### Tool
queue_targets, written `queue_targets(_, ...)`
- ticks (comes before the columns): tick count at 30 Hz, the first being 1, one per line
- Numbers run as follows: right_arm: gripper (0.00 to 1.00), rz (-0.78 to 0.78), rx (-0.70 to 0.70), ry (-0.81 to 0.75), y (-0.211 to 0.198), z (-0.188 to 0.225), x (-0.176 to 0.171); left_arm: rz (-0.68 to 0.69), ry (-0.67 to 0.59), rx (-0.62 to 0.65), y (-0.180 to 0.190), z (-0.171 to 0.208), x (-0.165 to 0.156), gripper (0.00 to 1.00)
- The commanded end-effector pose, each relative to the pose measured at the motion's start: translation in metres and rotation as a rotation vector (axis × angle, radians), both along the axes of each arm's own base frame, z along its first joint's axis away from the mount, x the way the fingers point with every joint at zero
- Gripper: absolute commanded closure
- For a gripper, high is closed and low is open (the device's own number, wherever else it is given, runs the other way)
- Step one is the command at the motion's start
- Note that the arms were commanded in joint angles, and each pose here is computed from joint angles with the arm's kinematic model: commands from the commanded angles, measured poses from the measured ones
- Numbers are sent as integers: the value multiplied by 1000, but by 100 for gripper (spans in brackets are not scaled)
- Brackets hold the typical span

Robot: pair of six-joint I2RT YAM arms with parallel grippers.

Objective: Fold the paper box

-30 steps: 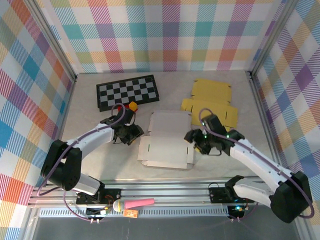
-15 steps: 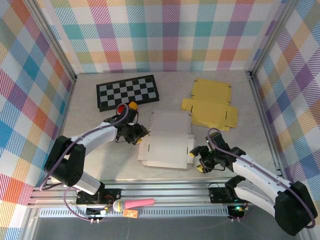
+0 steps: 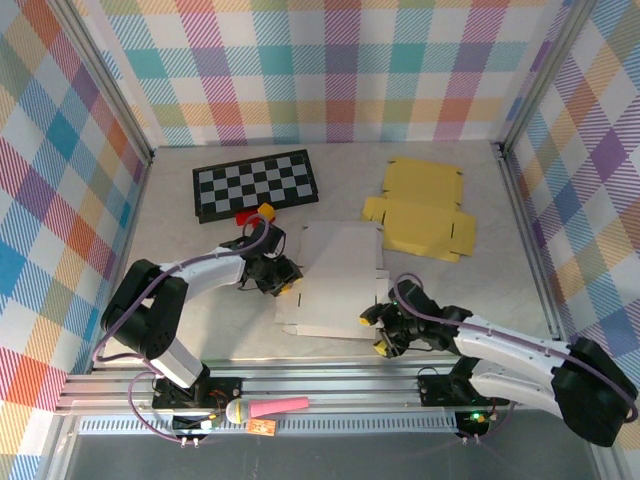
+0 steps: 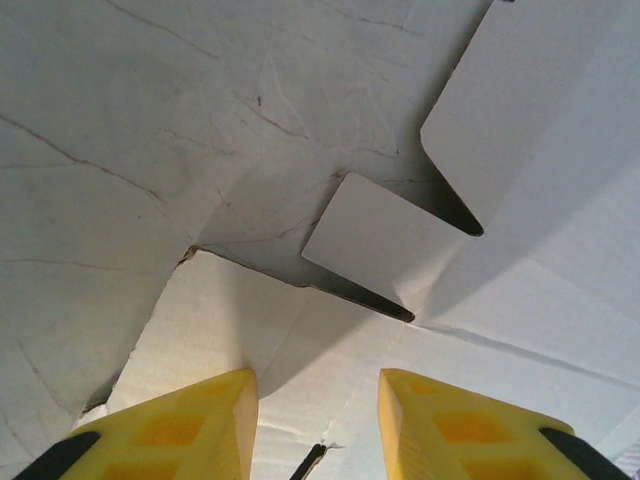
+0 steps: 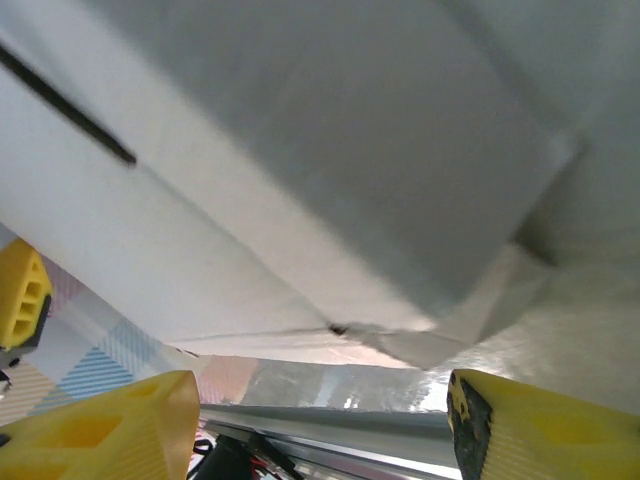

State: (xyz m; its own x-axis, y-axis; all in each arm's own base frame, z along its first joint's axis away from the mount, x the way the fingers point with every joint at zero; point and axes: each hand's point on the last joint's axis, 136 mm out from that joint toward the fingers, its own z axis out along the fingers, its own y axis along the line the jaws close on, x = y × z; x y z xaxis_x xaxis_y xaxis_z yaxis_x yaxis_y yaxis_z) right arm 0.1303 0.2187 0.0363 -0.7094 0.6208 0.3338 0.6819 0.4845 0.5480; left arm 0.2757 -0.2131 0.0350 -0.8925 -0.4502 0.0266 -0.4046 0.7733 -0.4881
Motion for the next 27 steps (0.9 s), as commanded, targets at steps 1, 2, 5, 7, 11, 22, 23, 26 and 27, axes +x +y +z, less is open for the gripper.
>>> queue_targets(1,33,-80,37,-84,14,11,18,-1,6,7,-2,-6,-4,64)
queue_targets(2,33,-89,31,-95,15,10,19,-1,9,7,-2,-6,-4,64)
queue_targets(5,33,-117,7,-112,15,6,19,-1,16,-1,-3,-6,-6,64)
queue_targets(7,33,-138,-19,-124,11,0,18,-1,18,-11,-5,-5,-6,64)
queue_targets(11,34,-186,-46,-157,1,-7,21,-5,17,-27,-7,-1,-6,64)
queue_targets(22,38,-282,-62,-359,-21,0,45,-20,51,-38,-9,-4,-12,65)
queue_targets(23,39,-297,-59,-390,-24,3,49,-23,54,-37,-9,-4,-13,65)
queue_targets(26,41,-331,-36,-455,-29,13,56,-30,68,-39,-10,-7,-15,65)
queue_targets(27,42,-334,-32,-469,-29,16,57,-31,71,-39,-10,-8,-16,65)
